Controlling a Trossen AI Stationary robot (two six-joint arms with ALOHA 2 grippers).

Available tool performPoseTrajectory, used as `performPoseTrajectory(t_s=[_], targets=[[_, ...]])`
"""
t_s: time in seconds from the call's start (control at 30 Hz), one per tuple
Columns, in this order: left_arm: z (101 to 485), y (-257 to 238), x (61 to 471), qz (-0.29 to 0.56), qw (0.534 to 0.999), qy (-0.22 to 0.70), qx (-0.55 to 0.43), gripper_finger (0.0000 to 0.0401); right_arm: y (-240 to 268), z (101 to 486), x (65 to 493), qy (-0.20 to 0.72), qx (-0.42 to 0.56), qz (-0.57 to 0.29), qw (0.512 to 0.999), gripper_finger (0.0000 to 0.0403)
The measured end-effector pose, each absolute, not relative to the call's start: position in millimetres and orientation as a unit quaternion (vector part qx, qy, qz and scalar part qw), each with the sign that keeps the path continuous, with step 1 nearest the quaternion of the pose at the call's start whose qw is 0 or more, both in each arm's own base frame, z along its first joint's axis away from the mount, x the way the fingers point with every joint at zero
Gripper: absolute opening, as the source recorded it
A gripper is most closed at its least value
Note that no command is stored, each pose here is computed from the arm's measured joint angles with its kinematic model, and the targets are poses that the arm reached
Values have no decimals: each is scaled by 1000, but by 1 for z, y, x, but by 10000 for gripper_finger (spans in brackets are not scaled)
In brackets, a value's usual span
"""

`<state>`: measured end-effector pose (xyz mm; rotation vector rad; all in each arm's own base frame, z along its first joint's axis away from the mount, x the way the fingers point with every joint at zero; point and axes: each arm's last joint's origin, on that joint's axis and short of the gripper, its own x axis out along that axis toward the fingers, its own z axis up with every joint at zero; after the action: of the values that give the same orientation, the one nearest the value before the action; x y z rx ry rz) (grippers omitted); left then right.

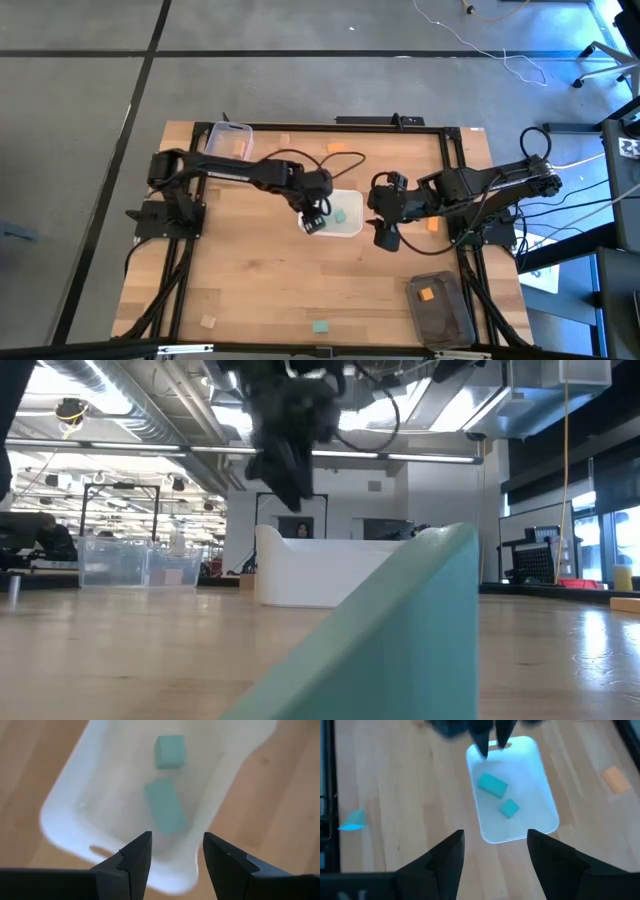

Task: Sort & place blocks by color
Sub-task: Put the bottom yellow block into the black bin

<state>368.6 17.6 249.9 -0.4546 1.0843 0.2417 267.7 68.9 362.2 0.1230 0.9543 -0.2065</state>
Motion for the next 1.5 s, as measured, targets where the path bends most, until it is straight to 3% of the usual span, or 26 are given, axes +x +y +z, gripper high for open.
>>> performPoseTrajectory(t_s=[0.27, 0.57, 0.67, 0.9, 1.17, 1.33, 1.5], targets=[[306, -9, 325, 102, 839, 485, -225, 170, 73, 361, 269, 478, -7, 4, 878, 216], [341, -50, 277, 139, 853, 463, -195, 170, 85, 354, 282, 469, -20, 85, 879, 216], [345, -60, 265, 154, 855, 462, -178, 170, 86, 350, 287, 468, -18, 47, 882, 216], [351, -76, 240, 190, 851, 464, -157, 170, 65, 348, 296, 437, 73, -134, 886, 216], [353, -83, 222, 218, 850, 464, -122, 170, 27, 343, 299, 463, 174, -176, 851, 216], [355, -86, 220, 218, 853, 460, -114, 170, 19, 335, 283, 517, 273, -258, 769, 216], [354, -86, 219, 219, 852, 462, -110, 170, 11, 328, 254, 571, 304, -414, 640, 216]])
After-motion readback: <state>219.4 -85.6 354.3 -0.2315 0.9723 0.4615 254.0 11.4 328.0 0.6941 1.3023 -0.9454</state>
